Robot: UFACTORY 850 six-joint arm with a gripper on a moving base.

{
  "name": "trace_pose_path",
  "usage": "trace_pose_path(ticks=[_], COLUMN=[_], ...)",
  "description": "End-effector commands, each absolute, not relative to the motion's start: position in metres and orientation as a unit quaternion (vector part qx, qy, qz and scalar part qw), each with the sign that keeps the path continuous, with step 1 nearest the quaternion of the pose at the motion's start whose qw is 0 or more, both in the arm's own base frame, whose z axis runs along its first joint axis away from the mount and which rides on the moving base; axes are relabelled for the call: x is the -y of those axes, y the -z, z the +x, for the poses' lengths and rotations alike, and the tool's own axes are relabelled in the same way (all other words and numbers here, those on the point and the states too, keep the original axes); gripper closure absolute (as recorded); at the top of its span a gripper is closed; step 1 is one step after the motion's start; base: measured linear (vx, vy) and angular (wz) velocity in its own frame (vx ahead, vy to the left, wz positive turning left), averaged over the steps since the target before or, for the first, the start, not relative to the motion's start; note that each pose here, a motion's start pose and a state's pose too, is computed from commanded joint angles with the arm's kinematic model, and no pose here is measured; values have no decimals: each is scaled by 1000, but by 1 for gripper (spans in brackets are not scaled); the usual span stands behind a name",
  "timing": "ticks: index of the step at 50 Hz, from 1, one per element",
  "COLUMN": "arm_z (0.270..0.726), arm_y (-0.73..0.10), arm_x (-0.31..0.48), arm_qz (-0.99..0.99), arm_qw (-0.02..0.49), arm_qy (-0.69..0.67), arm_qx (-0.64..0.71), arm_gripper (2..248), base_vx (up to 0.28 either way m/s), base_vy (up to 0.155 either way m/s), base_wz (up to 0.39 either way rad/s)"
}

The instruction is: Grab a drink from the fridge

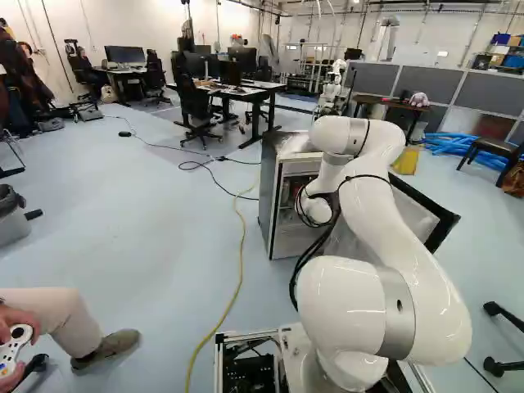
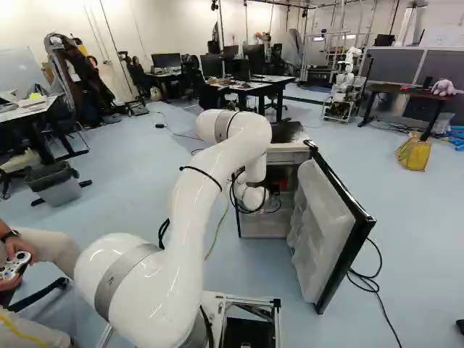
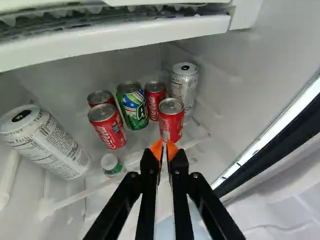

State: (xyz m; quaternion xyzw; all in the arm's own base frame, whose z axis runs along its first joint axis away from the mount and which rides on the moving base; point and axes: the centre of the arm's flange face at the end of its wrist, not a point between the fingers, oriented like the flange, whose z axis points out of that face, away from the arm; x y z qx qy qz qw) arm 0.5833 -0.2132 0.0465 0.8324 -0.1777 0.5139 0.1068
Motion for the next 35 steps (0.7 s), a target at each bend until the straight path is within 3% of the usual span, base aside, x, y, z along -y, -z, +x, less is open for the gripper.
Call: trace_pose_path(ticks=[5, 6, 11, 35], arm_z=[584, 584, 587, 599], arm_y=[-44, -44, -42, -38], arm_x=[213, 213, 214, 214], arm_qz=[837, 838, 839, 836], arm_qw=[106, 106, 106, 105], arm_qy=[-505, -503, -501, -506], arm_qx=[182, 182, 184, 182], arm_gripper=[201, 213, 221, 227], base_vx=[0, 0, 0, 0], base_vy=[0, 0, 0, 0], base_wz=[0, 0, 0, 0])
